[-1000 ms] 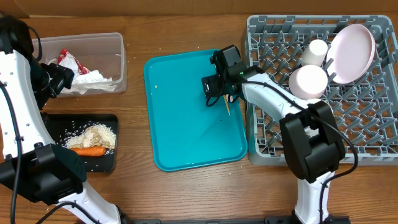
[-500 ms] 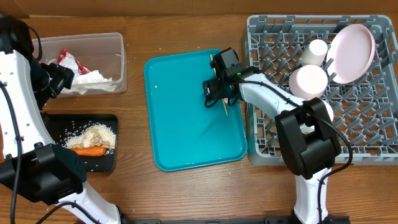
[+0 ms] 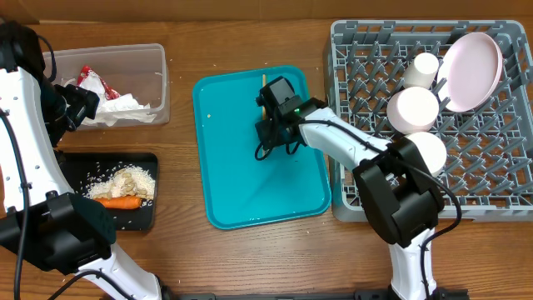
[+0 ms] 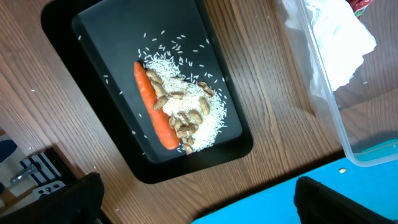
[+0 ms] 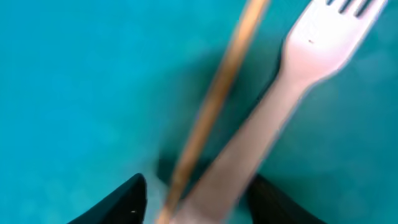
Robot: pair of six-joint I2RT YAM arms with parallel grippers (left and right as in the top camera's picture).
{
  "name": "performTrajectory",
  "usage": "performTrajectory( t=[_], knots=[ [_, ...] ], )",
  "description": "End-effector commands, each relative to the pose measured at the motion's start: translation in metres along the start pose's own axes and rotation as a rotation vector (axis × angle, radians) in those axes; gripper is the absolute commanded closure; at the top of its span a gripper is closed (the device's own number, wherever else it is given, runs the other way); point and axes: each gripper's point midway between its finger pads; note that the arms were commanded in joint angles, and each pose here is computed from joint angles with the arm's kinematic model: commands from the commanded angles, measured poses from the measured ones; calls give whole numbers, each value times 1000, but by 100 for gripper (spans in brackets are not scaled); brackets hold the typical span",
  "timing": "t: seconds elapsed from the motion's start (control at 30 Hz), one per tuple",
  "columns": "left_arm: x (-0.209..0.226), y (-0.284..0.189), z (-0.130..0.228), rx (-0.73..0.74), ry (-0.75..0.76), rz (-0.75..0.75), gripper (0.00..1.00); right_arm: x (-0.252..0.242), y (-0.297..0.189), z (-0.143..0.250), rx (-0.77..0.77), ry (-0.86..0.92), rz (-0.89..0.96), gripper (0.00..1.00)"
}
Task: Sort waste into correct bins and load items into the dishwasher rack
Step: 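Grasp the white fork with the right gripper and lift it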
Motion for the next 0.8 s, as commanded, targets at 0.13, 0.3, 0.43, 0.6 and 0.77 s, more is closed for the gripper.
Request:
performTrajectory(
  t=[0.13,0.3,0.43,0.6,0.77],
  knots=[
    [1,-9,3,-19,4,17,0,-6,4,2,22,55,-3,58],
    [1,-9,3,-19,4,17,0,-12,4,-2,14,97,-1,66],
    [1,-9,3,-19,4,17,0,-15,4,-2,14,104,3,69],
    [1,-9,3,-19,4,17,0,-16,5,0,12,171,27,72],
    [1,-9,3,-19,4,17,0,-26,5,-1,-52,151,188,70]
  ],
)
Point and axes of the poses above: each gripper's point midway between its finger pads, its own y axis out along the fingers, its own x axis along the line the jaws close on, z = x × y, and after that the axes turned 7 degrees about y, right-handed
